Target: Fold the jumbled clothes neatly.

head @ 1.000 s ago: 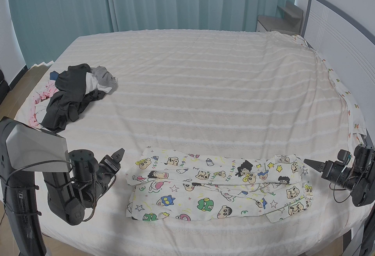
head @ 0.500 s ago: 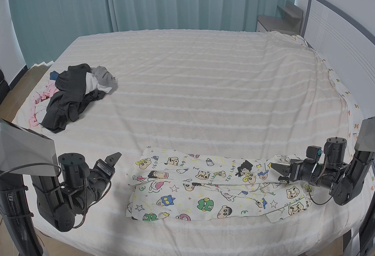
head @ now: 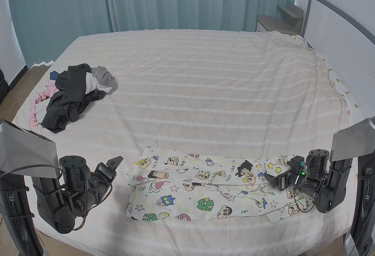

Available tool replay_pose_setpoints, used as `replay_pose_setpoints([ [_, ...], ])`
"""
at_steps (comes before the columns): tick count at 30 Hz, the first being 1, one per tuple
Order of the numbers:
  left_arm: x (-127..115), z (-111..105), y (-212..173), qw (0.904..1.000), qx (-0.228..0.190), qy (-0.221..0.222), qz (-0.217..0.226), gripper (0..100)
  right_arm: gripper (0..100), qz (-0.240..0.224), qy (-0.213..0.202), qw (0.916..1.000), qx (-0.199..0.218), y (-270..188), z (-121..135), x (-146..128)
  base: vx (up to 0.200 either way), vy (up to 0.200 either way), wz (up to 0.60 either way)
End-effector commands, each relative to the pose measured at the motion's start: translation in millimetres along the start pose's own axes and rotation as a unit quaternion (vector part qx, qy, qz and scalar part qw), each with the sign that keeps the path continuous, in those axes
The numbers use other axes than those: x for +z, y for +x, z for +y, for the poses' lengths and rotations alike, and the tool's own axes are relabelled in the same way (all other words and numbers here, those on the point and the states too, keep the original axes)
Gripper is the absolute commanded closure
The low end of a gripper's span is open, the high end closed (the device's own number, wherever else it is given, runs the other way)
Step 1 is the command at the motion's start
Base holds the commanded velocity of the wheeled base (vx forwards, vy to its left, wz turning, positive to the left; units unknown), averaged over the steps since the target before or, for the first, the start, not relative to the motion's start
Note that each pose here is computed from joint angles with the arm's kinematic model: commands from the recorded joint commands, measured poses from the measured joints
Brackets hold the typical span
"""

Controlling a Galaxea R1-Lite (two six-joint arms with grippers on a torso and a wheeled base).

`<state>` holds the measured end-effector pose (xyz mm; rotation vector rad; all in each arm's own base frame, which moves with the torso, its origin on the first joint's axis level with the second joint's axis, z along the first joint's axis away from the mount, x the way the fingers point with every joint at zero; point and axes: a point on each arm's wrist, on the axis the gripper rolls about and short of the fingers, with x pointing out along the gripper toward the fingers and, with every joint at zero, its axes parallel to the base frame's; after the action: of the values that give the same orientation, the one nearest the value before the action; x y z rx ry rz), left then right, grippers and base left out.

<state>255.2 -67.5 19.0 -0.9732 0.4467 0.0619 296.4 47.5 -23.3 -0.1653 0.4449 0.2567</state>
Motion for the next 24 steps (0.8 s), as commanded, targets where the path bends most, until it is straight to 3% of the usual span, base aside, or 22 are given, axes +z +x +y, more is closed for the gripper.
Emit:
replay_pose_setpoints([
  [1, -0.6, -0.5, 0.5, 1.0000, -0.005, 0.000, -0.002, 0, 0, 0.018, -0.005, 0.9998, 0.007, 8.7, 7.0, -11.3, 0.000, 0.000, 0.00],
  [6, -0.6, -0.5, 0.5, 1.0000, -0.005, 0.000, -0.002, 0, 0, 0.007, -0.005, 0.9999, 0.004, 9.7, 6.6, -6.5, 0.000, 0.000, 0.00],
  [7, -0.6, -0.5, 0.5, 1.0000, -0.005, 0.000, -0.002, 0, 100, 0.007, -0.005, 1.0000, 0.001, 9.1, 6.4, -5.9, 0.000, 0.000, 0.00],
  [13, -0.6, -0.5, 0.5, 1.0000, -0.005, 0.000, -0.002, 0, 100, 0.001, -0.006, 0.9999, -0.016, 3.4, 6.0, 0.3, 0.000, 0.000, 0.00],
  [24, -1.3, 0.5, 1.5, 1.0000, -0.003, 0.002, -0.001, 0, 100, -0.003, -0.015, 0.9999, 0.002, -18.6, 18.2, 9.4, 0.000, 0.000, 0.00],
])
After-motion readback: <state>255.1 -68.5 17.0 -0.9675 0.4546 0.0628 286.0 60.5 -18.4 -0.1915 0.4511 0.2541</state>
